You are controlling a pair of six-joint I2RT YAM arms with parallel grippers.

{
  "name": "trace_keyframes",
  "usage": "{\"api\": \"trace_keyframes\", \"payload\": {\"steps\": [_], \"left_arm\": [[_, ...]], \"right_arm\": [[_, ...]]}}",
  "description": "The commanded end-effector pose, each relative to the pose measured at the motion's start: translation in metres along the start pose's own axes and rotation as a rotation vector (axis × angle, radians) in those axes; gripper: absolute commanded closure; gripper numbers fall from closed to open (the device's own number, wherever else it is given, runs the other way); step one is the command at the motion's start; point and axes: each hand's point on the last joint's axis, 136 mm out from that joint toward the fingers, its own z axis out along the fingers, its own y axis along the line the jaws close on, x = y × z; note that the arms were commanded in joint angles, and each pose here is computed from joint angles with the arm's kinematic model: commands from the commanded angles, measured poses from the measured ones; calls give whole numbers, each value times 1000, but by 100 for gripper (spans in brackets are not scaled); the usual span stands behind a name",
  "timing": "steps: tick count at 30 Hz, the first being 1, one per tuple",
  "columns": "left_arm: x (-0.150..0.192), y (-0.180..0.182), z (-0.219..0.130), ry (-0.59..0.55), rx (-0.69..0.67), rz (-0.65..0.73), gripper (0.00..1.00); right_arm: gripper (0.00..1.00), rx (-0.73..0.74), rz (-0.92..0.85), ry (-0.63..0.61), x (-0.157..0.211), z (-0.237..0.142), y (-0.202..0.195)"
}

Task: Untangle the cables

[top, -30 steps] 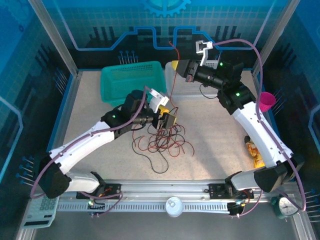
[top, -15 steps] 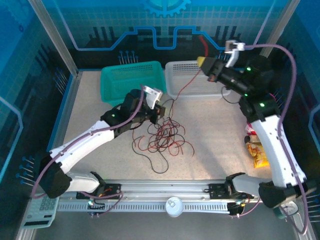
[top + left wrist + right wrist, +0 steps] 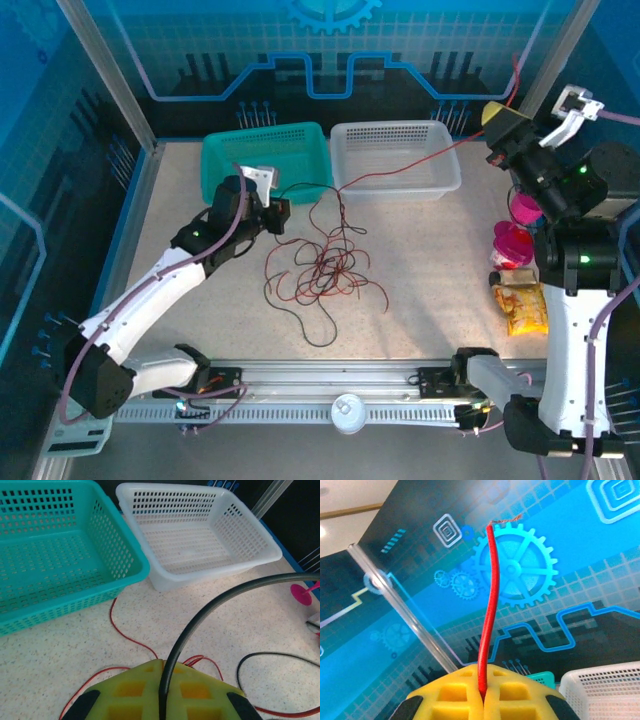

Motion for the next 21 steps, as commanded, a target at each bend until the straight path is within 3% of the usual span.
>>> {"api": "trace_keyframes", "payload": {"steps": [1,13,21], "left_arm": [[20,24,-1,51,-84,-46,100],[88,73,20,217,-221,-117,100],[105,86,24,254,-267,-137,100]], "right_arm": [[100,39,4,-83,-26,-16,3],[100,94,19,-148,-48,-30,-7],[100,77,42,-144,-53,-24,-9]]}}
